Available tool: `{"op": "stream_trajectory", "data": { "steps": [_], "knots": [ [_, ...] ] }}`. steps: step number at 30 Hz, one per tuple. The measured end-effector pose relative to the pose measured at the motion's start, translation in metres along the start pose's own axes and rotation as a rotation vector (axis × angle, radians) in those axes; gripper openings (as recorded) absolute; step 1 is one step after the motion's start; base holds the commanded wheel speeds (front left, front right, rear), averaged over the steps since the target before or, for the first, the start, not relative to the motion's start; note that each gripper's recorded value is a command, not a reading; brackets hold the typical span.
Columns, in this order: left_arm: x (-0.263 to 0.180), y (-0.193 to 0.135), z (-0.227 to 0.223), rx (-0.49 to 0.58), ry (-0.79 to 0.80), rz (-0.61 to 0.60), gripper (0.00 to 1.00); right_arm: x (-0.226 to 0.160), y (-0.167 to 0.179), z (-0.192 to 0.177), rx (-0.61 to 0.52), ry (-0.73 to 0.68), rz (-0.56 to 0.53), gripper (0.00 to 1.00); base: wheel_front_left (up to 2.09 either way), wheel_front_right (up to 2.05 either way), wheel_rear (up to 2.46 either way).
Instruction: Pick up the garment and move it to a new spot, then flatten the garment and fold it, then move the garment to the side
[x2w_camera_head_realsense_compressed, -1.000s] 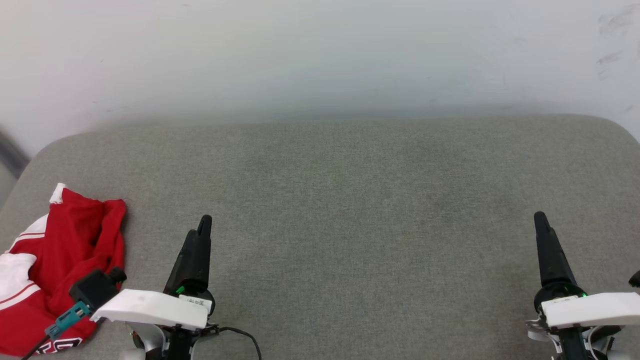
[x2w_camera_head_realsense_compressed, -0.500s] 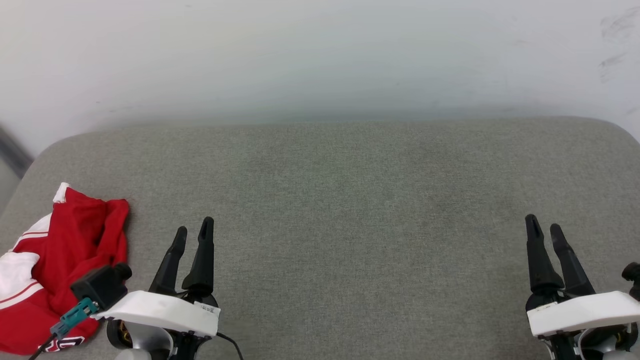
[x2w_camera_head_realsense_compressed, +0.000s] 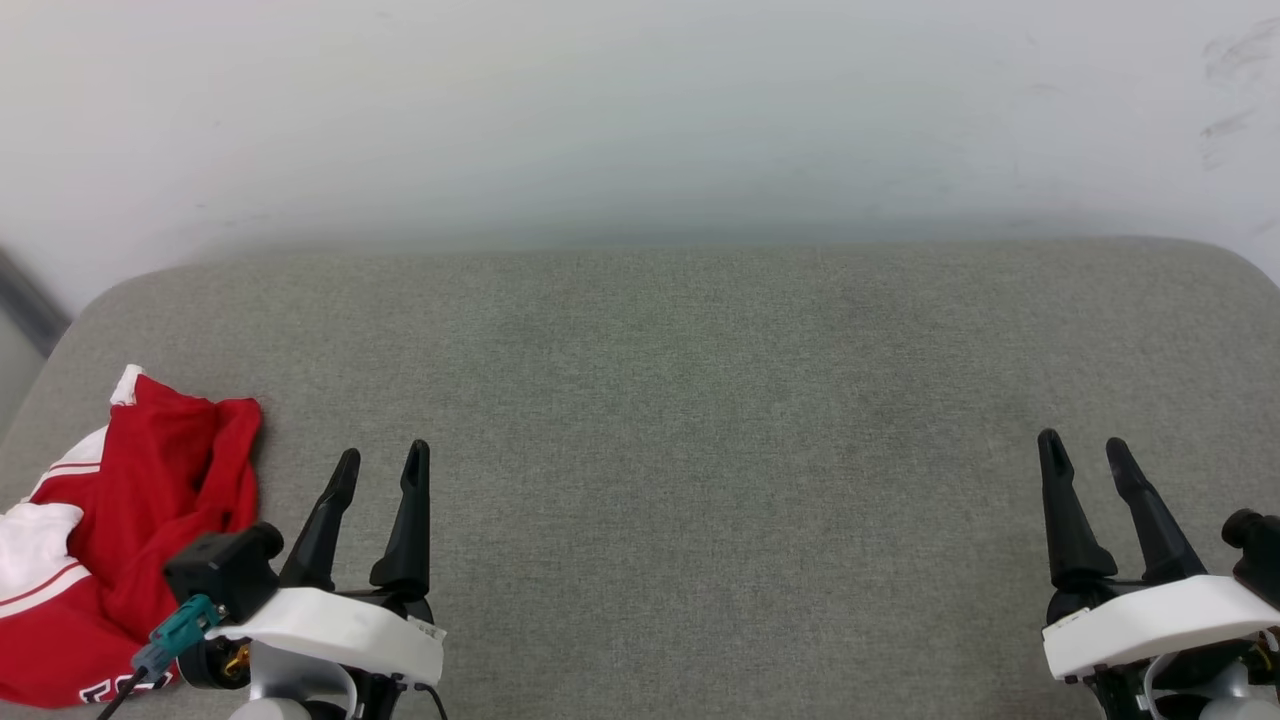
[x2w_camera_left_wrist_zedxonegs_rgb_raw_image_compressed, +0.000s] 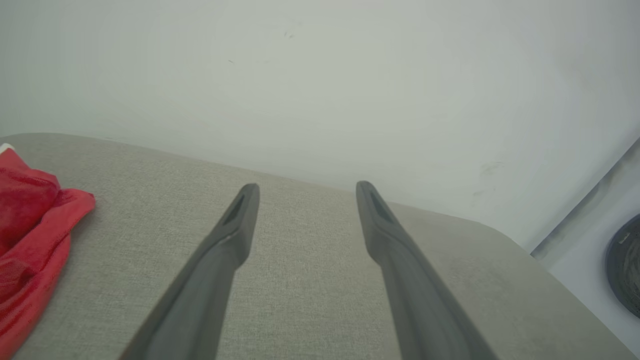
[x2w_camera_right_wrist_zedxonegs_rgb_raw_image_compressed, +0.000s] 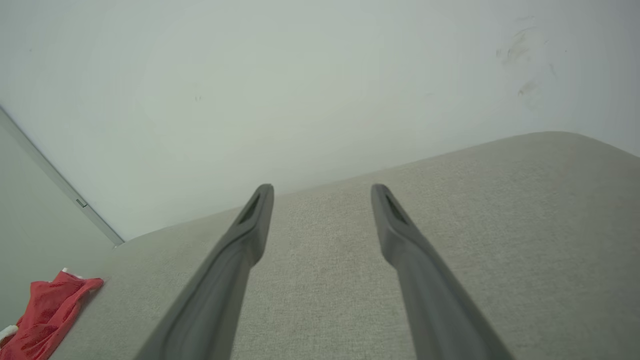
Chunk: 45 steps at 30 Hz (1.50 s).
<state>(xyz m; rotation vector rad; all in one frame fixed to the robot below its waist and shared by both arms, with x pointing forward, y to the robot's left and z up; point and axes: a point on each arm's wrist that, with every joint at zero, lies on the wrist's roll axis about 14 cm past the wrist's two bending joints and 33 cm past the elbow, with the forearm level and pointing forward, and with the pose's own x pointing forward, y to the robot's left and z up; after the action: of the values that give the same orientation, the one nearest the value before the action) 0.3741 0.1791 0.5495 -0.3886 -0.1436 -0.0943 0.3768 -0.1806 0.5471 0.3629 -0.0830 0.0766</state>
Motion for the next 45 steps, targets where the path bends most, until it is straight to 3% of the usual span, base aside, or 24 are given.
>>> {"op": "stream_trajectory", "data": {
  "steps": [20,45],
  "knots": [
    [-0.006,-0.005,-0.008,0.195,0.015,-0.043,1.0,-0.002,0.002,0.002,-0.211,0.026,0.008,1.0,0.0,0.0,0.0],
    [-0.012,-0.003,-0.022,0.267,0.034,-0.06,1.0,-0.004,-0.001,0.004,-0.336,0.026,-0.002,1.0,0.0,0.0,0.0]
  ]
}}
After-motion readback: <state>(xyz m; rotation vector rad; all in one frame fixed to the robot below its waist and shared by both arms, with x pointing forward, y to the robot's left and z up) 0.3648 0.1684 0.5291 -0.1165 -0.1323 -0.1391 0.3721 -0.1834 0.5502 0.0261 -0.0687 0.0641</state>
